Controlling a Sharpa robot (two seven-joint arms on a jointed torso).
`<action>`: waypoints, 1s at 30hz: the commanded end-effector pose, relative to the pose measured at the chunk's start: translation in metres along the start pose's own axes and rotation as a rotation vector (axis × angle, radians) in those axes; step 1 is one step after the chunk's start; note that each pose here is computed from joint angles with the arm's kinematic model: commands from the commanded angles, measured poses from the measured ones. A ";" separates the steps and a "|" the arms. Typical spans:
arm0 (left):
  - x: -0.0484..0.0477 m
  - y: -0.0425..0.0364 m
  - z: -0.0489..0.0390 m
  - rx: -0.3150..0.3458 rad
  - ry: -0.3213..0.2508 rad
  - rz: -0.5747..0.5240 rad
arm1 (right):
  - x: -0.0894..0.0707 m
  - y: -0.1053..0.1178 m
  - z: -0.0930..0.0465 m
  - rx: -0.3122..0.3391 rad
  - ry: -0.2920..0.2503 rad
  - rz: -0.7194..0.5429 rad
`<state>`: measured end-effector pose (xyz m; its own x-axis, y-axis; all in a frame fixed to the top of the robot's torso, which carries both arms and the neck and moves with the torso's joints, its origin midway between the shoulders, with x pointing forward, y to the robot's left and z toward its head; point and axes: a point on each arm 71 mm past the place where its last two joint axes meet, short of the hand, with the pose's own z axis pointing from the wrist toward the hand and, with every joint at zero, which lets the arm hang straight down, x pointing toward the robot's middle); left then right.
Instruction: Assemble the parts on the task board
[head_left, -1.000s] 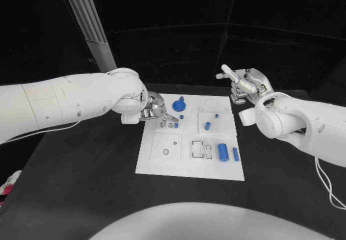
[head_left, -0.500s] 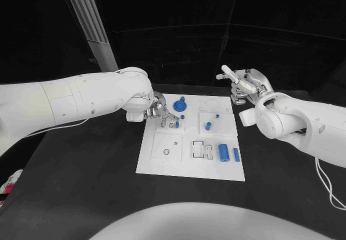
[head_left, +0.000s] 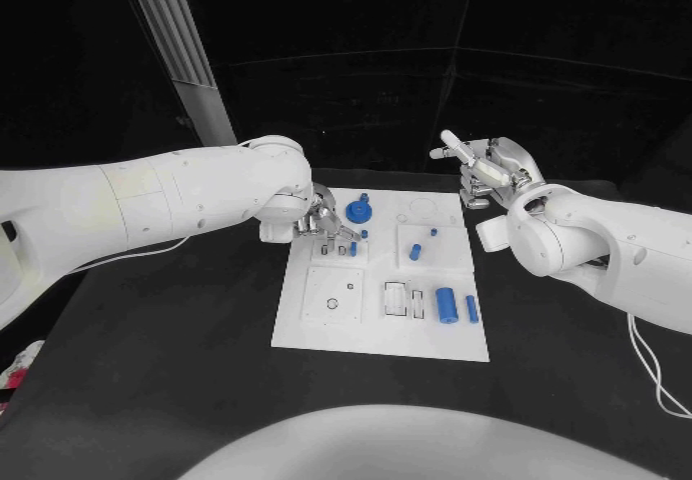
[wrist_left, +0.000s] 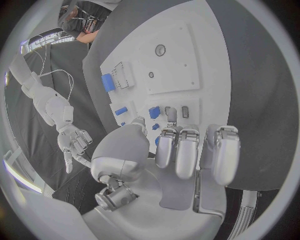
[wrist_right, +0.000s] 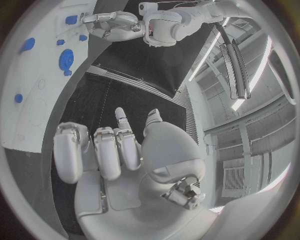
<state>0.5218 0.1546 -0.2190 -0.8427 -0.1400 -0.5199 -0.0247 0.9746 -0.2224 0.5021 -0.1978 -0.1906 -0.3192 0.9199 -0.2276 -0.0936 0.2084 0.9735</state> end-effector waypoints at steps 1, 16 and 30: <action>-0.0004 -0.0020 0.0010 0.004 0.002 0.013 | 0.000 0.001 0.001 -0.003 0.006 0.001; -0.0005 -0.0122 0.0071 0.008 0.003 0.019 | 0.002 0.001 0.001 0.001 0.008 0.001; 0.0009 -0.0201 0.0126 0.006 0.011 0.028 | 0.003 0.000 0.002 0.004 0.011 0.002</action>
<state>0.5283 0.1336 -0.2255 -0.8449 -0.1260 -0.5198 -0.0122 0.9761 -0.2168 0.5026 -0.1958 -0.1918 -0.3218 0.9192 -0.2271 -0.0847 0.2109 0.9738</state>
